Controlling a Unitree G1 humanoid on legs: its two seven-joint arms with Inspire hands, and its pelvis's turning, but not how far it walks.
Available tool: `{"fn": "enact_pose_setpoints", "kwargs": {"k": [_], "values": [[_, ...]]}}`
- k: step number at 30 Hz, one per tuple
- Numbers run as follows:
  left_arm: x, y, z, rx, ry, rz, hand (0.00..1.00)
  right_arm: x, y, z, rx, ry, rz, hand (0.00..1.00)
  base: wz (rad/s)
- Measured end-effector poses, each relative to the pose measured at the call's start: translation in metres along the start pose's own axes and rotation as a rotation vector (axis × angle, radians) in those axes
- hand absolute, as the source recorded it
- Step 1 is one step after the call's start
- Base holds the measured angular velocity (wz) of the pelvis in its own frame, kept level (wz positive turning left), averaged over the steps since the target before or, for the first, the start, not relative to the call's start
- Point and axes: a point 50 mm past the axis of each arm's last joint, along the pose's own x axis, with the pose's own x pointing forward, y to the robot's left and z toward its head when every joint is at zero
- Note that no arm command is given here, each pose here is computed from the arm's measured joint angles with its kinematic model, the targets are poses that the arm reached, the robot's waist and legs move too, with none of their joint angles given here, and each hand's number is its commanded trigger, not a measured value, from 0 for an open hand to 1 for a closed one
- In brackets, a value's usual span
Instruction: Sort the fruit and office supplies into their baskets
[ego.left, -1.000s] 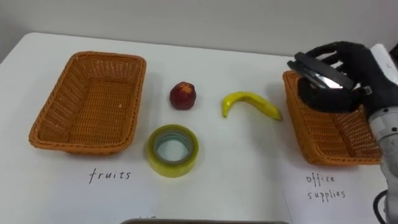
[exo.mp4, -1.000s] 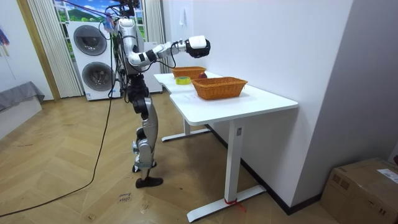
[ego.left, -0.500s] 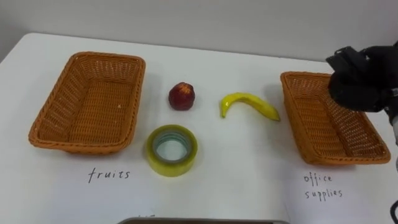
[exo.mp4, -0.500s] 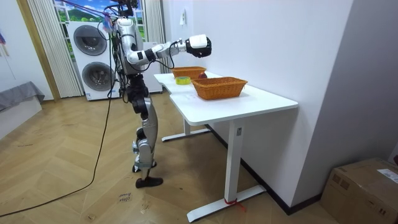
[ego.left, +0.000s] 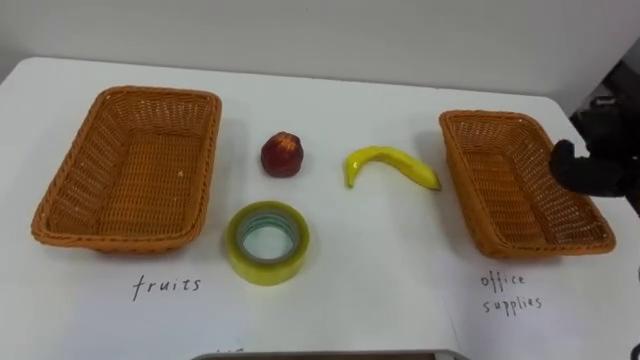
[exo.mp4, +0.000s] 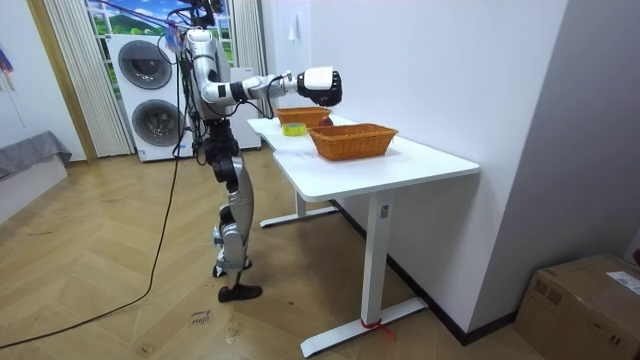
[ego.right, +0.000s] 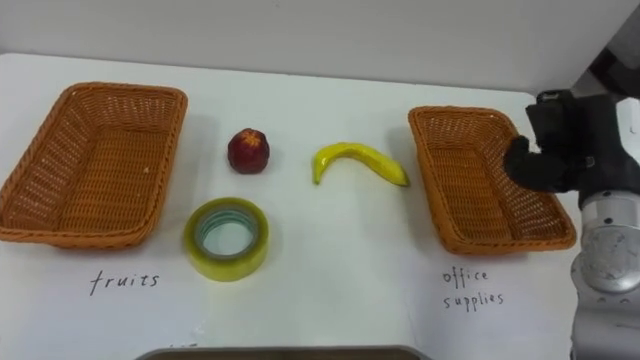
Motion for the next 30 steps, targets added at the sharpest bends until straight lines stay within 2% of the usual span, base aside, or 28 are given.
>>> {"fn": "enact_pose_setpoints", "kwargs": {"k": [7, 30], "values": [[-0.0001, 0.0003, 0.0027, -0.003, -0.012, 0.002, 0.00, 0.0005, 0.0061, -0.0100, -0.003, 0.043, 0.051, 0.00, 0.00], [-0.0002, 0.0009, 0.0052, -0.005, -0.020, 0.005, 0.00, 0.0005, 0.0066, -0.0100, -0.005, 0.043, 0.063, 0.00, 0.00]]}}
